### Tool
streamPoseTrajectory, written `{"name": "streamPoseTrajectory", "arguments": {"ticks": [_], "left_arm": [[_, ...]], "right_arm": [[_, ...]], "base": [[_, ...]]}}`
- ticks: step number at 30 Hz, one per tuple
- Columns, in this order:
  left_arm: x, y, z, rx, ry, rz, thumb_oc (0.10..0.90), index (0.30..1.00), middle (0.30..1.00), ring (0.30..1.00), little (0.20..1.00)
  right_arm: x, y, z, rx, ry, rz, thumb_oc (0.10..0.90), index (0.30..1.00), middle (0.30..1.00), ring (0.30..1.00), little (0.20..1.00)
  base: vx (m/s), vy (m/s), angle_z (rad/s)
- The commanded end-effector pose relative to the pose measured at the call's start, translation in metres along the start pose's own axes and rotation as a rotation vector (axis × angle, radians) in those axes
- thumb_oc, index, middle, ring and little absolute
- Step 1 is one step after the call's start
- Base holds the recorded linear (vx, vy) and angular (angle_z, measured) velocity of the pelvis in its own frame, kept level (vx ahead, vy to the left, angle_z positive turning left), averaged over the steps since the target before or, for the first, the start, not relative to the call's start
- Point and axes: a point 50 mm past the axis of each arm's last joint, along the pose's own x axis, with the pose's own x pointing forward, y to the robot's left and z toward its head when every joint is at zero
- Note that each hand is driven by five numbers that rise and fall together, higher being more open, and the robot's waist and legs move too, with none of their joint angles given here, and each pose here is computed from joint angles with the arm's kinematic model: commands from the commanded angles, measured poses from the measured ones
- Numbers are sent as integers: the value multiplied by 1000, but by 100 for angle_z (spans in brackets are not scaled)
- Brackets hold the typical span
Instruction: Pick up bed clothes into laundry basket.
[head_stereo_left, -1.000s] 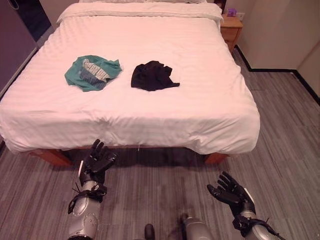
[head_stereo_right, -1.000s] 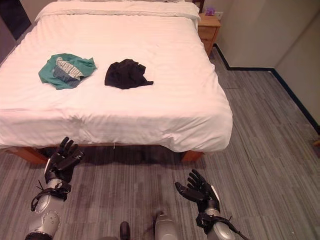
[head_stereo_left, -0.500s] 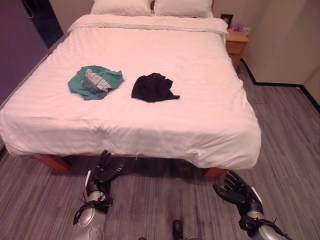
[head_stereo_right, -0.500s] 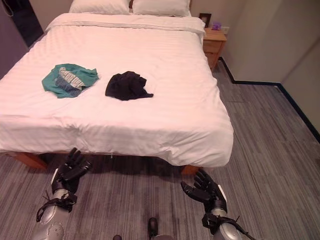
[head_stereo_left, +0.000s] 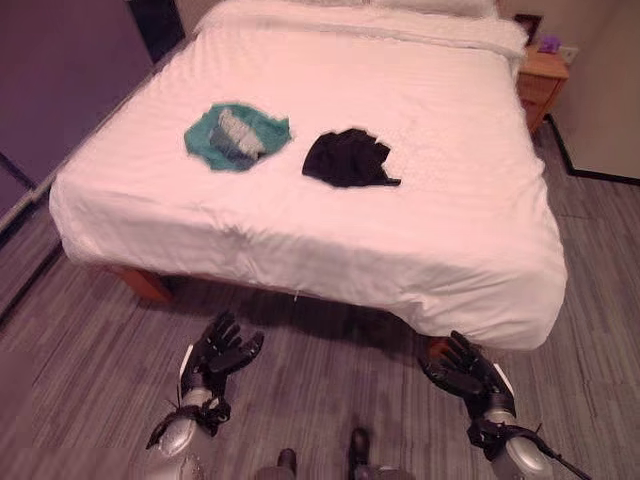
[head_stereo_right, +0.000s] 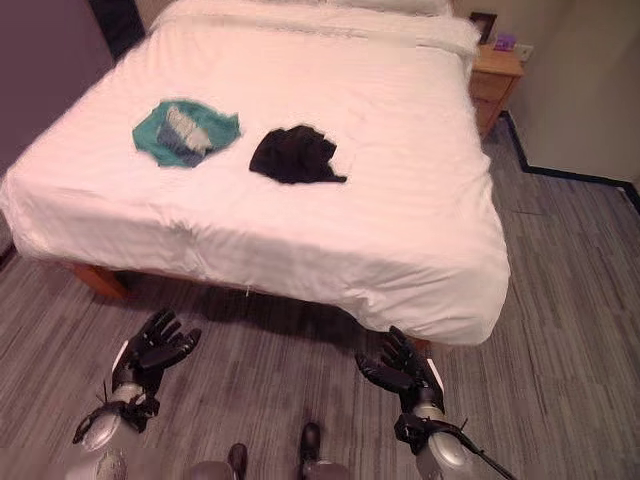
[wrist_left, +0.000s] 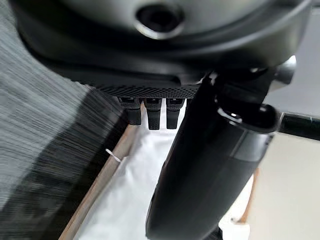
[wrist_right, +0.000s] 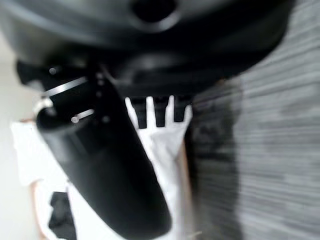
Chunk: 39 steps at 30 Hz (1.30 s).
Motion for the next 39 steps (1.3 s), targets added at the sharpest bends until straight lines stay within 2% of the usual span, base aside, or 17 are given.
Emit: {"name": "streamPoseTrajectory", "arguments": {"ticks": [1,10,13,15,16,17,20,24,28,37,39], "left_arm": [[10,-14,41,-30,-184,-81,800,900,900,900,900],[17,-27,48,-44,-206,-139,800,900,900,900,900],[21,-39,56,41,-207,-221,800,900,900,900,900],[18,-30,57,59,-201,-212,800,900,900,900,900],[18,-30,57,60,-201,-212,800,900,900,900,900],[14,-17,63,93,-215,-187,800,900,900,900,900],[15,-11,70,115,-226,-179,800,900,900,900,900],[14,-2,75,163,-228,-164,800,900,900,900,900],[14,-2,73,140,-227,-165,800,900,900,900,900],[15,-19,66,80,-225,-239,800,900,900,900,900],[18,-26,58,-11,-200,-246,800,900,900,900,900]], "right_arm": [[0,-18,52,11,-241,-38,800,900,900,900,900],[-4,-24,54,19,-256,-82,800,900,900,900,900],[5,-5,55,56,-271,-55,800,900,900,900,900],[14,17,59,165,-297,24,800,900,900,900,900],[14,17,58,166,-296,25,800,900,900,900,900],[18,36,63,167,-305,108,800,900,900,900,900],[18,44,64,199,-312,146,800,900,900,900,900],[12,38,65,94,-309,162,800,900,900,900,900],[11,22,63,49,-304,96,800,900,900,900,900],[12,13,60,30,-283,70,800,900,900,900,900],[16,14,74,32,-323,93,800,900,900,900,900]], "base": [[261,303,-4],[275,338,-10],[281,376,13],[188,299,-23],[257,453,-50],[217,434,-23],[187,412,-4],[254,293,37],[302,72,21],[313,-170,1],[246,-398,0]]}}
